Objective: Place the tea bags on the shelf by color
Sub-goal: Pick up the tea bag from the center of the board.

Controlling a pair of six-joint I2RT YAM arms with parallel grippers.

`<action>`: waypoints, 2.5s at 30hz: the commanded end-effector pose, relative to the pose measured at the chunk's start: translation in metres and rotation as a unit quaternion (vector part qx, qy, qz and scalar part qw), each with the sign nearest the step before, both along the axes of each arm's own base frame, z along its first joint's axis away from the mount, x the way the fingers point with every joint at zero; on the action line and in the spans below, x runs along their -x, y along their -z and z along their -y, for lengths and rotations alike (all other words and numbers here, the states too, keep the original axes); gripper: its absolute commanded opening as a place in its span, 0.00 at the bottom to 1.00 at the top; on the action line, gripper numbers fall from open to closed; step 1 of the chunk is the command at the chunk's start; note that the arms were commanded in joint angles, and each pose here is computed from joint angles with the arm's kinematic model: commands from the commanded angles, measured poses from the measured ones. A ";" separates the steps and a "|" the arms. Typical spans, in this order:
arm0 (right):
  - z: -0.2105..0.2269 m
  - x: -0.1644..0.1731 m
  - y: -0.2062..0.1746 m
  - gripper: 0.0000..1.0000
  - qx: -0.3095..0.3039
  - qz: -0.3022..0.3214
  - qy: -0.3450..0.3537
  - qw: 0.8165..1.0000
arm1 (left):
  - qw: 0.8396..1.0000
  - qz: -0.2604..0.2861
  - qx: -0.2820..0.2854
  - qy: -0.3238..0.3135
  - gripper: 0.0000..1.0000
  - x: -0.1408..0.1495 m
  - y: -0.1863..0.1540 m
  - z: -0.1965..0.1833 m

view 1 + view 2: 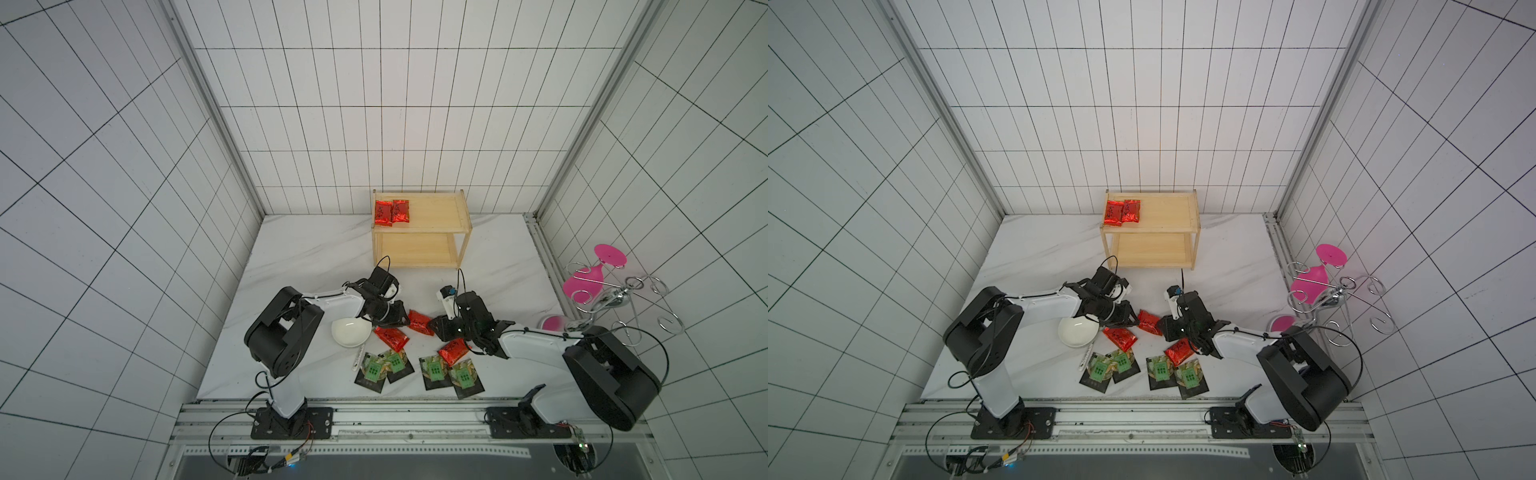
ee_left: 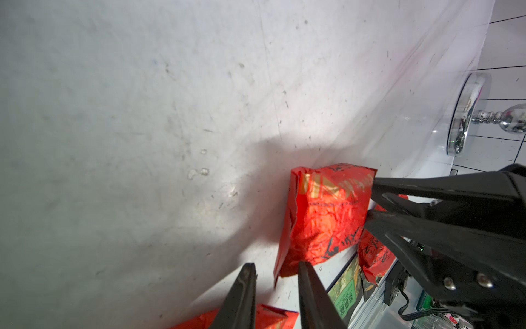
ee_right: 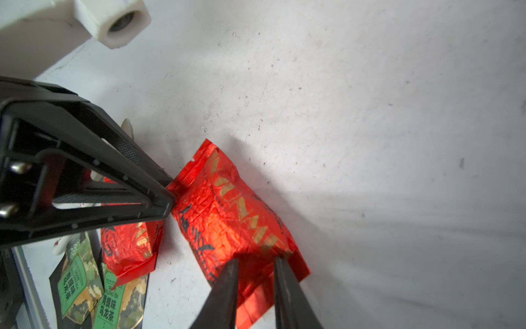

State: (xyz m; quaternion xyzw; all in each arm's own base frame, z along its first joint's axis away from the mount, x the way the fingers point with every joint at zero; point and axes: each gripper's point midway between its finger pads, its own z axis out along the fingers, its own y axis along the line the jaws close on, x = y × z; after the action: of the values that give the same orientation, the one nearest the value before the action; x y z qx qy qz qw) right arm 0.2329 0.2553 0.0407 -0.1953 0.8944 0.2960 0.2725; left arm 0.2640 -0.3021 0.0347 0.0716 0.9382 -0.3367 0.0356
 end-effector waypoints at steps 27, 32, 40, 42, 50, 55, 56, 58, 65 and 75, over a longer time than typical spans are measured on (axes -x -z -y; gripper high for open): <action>0.053 -0.035 -0.080 0.30 -0.226 -0.077 0.149 0.960 | 0.983 0.071 0.169 -0.013 0.00 -0.031 -0.103 0.021; 0.051 -0.052 -0.097 0.32 -0.315 -0.116 0.142 0.931 | 0.975 0.087 0.204 -0.014 0.00 -0.034 -0.126 0.019; 0.057 -0.064 -0.129 0.37 -0.401 -0.128 0.138 0.897 | 0.970 0.103 0.221 -0.014 0.00 -0.032 -0.140 0.016; 0.056 -0.065 -0.130 0.37 -0.403 -0.128 0.138 0.895 | 0.968 0.103 0.227 -0.016 0.00 -0.033 -0.141 0.016; 0.046 -0.066 -0.130 0.38 -0.418 -0.144 0.127 0.888 | 0.964 0.103 0.244 -0.019 0.00 -0.033 -0.150 0.018; 0.041 -0.065 -0.129 0.38 -0.434 -0.156 0.115 0.880 | 0.963 0.105 0.248 -0.020 0.00 -0.033 -0.152 0.019; 0.039 -0.064 -0.129 0.38 -0.437 -0.158 0.113 0.878 | 0.963 0.103 0.248 -0.021 0.00 -0.033 -0.151 0.019; 0.035 -0.062 -0.129 0.37 -0.438 -0.161 0.106 0.878 | 0.963 0.103 0.250 -0.020 0.00 -0.033 -0.151 0.019; 0.029 -0.057 -0.127 0.30 -0.437 -0.168 0.094 0.879 | 0.962 0.101 0.252 -0.021 0.00 -0.033 -0.151 0.020; 0.029 -0.052 -0.127 0.00 -0.439 -0.176 0.091 0.876 | 0.959 0.108 0.261 -0.024 0.00 -0.034 -0.158 0.019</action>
State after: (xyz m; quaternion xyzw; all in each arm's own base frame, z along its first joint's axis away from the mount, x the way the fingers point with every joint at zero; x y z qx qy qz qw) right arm 0.2948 0.2242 0.1698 0.0928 0.7203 0.6570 0.2023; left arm 0.2995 -0.3221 0.1779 0.0624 0.8229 -0.5456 0.1456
